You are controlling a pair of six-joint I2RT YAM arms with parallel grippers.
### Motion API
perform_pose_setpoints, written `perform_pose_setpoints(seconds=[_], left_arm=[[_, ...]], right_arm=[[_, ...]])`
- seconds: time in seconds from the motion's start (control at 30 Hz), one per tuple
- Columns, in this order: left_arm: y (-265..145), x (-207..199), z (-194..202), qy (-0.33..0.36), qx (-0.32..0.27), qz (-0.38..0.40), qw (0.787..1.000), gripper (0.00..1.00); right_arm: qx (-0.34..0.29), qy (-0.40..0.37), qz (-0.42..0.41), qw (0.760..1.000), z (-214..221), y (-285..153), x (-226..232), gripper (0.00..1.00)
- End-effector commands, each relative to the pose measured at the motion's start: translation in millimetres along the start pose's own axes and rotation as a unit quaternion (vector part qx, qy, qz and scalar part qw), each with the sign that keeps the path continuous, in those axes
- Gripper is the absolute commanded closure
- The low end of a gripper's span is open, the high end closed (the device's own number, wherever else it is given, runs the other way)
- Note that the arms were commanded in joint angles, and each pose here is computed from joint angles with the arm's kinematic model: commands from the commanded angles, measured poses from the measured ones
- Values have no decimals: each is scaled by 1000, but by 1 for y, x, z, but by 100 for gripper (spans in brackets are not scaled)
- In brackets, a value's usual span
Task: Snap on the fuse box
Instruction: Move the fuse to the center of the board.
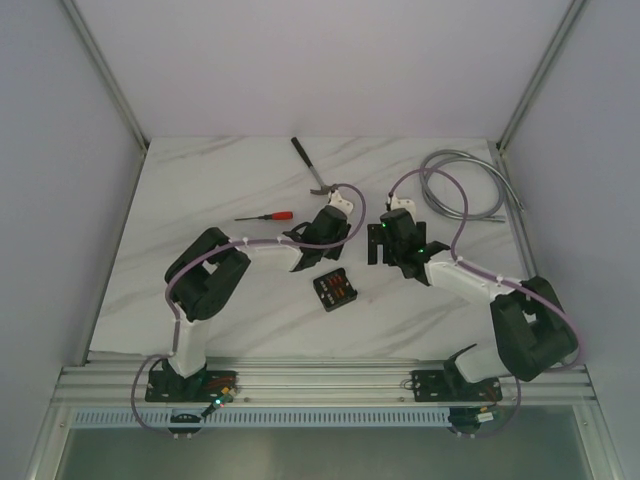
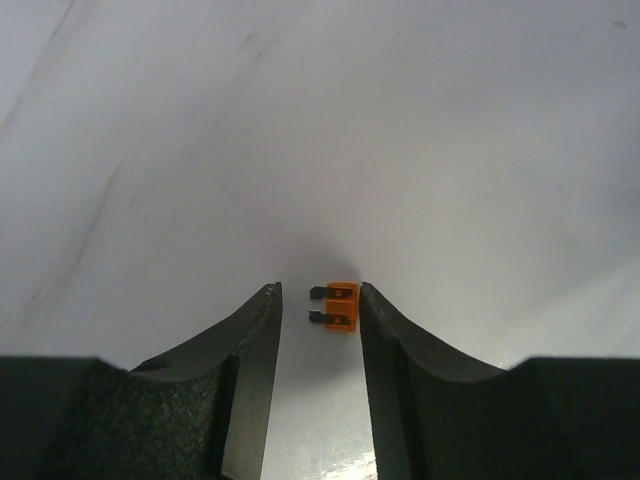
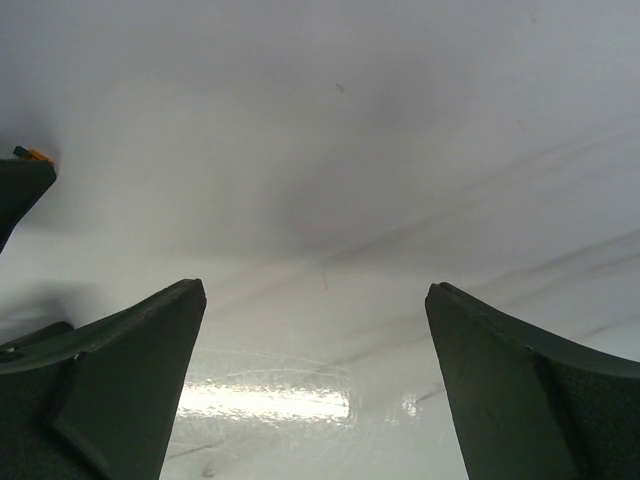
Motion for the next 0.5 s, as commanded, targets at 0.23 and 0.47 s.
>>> perform_pose_setpoints(seconds=[0.23, 0.47], left_arm=[[-5, 4, 18, 2, 49, -44, 998, 68], [-38, 11, 40, -47, 75, -64, 994, 71]], right_arm=[[-16, 12, -11, 1000, -2, -5, -2, 0], [-7, 9, -25, 1000, 0, -6, 0, 0]])
Point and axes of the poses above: each gripper's point midway between its finger pads, its own y axis out along the fingers, its own x axis along the line the jaws close on, z = x × y, the point moved 10 cm from there along -y, back along the fingers, and after that the axes turned 12 degrees about y, right-handed, at the moved point
